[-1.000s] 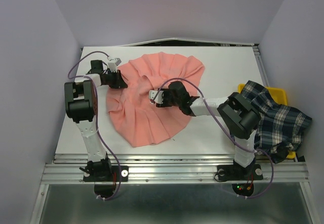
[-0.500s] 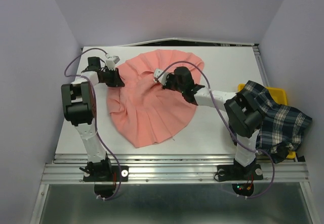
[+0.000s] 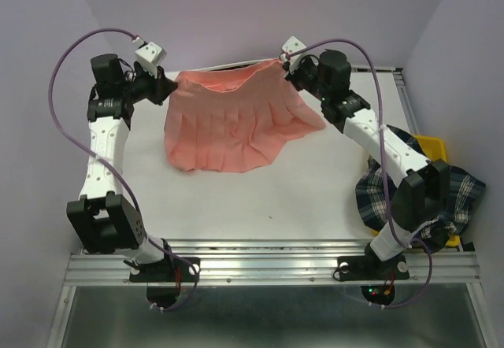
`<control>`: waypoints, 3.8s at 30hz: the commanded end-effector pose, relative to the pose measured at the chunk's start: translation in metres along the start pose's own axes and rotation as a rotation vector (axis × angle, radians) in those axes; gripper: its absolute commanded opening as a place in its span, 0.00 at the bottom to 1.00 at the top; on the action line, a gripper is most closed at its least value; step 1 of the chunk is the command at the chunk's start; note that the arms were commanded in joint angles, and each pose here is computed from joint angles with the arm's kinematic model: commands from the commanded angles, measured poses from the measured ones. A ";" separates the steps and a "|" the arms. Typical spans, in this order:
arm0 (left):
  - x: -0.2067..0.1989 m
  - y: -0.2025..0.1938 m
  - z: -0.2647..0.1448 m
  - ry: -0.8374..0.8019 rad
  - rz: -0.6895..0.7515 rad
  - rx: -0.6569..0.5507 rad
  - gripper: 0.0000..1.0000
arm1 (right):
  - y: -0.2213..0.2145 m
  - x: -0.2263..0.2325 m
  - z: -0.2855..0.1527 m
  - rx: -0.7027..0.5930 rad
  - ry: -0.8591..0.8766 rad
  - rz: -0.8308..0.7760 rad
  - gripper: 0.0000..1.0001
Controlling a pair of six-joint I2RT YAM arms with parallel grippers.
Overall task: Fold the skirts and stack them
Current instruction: Flatten the skirt out
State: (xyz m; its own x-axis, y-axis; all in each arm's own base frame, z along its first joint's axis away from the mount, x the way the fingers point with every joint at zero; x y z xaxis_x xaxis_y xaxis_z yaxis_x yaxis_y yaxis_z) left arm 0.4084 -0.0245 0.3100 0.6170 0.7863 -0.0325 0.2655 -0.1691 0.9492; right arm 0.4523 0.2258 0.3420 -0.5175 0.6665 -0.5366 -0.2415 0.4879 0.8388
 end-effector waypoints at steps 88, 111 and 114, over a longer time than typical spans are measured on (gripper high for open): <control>-0.142 -0.235 -0.095 -0.474 0.755 0.312 0.55 | -0.092 0.217 -0.200 0.125 0.898 -0.174 0.85; -0.037 -0.208 0.009 0.048 -0.378 0.489 0.58 | -0.213 0.150 -0.007 0.752 0.504 0.166 0.50; -0.021 -0.221 0.028 0.117 -0.401 0.531 0.57 | -0.236 0.172 -0.030 0.851 0.584 0.193 0.48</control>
State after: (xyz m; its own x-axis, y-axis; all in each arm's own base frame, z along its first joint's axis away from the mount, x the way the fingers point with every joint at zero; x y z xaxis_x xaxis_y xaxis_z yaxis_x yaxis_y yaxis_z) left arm 0.3286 -0.0238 0.0944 0.4224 0.8504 -0.3136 0.7845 -0.1697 0.5964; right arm 0.4217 0.2113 0.0649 -0.8371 0.5286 -0.1410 0.3907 0.7580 0.5223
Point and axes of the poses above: each gripper's point midway between its finger pads, its own z axis out along the fingers, its own x axis along the line the jaws close on, y = z × x, the point moved 4 cm from there along -z, back along the fingers, and after that the axes turned 2 degrees about -z, right-handed, at the moved point
